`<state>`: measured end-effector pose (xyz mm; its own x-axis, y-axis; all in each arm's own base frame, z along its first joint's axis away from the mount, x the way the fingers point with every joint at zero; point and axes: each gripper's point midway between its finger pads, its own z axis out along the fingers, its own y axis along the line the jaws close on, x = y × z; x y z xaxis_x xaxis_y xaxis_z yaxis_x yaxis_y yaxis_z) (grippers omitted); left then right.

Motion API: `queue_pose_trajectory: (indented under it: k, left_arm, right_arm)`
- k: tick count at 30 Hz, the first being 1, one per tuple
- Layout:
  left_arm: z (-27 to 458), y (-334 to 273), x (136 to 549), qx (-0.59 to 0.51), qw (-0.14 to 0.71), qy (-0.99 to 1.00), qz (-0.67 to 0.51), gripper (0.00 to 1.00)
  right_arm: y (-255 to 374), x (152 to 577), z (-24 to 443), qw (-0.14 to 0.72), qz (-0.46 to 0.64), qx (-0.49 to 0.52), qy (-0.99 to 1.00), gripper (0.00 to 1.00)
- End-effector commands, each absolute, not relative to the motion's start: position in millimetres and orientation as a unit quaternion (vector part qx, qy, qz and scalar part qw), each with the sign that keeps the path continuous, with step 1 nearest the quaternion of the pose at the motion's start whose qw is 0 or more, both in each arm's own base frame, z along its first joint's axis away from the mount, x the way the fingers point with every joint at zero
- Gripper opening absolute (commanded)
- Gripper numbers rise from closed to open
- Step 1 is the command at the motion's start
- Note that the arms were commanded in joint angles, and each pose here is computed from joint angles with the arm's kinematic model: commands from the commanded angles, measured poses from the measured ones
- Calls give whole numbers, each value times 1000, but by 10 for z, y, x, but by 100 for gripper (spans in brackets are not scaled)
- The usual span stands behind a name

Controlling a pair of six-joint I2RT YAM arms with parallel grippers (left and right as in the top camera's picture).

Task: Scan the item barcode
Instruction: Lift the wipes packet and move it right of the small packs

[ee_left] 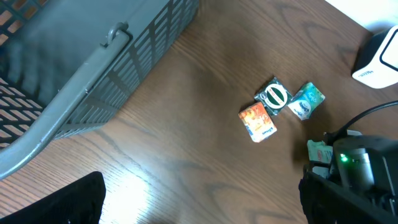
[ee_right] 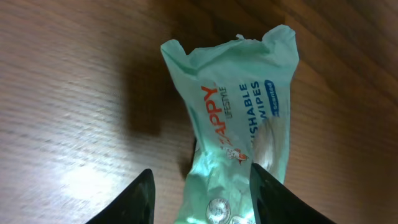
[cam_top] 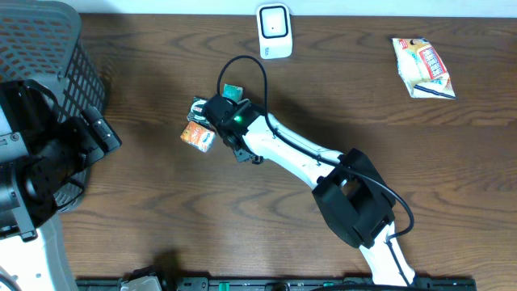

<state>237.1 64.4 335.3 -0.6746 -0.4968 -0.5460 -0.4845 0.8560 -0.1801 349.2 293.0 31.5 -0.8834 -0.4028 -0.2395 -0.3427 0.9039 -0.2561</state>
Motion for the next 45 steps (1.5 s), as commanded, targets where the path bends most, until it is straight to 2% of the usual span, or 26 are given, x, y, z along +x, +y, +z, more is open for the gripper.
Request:
queue_pose_trajectory:
  k: [1,15,27,40,45]
  left_arm:
    - [3321,671,2357,-273,296,915,-5,98]
    - [3320,671,2357,-273,296,915,-5,98]
    - [3321,671,2357,-273,296,915,-5,97]
    - [3320,671,2357,-273,296,915,-5,97]
    - [3320,671,2357,-273,296,915,-5,98]
  right_arm:
    - [2806,3517,290,158,-133,-194,959,44]
    - [2789,3554,212,168,-133,-189,958,43]
    - [2592,3583,-49,175,-154,-199,952,43]
    - [2661,3711,396,185,-166,-204,947,47]
    - [2628,3696,450,178,-175,-207,946,51]
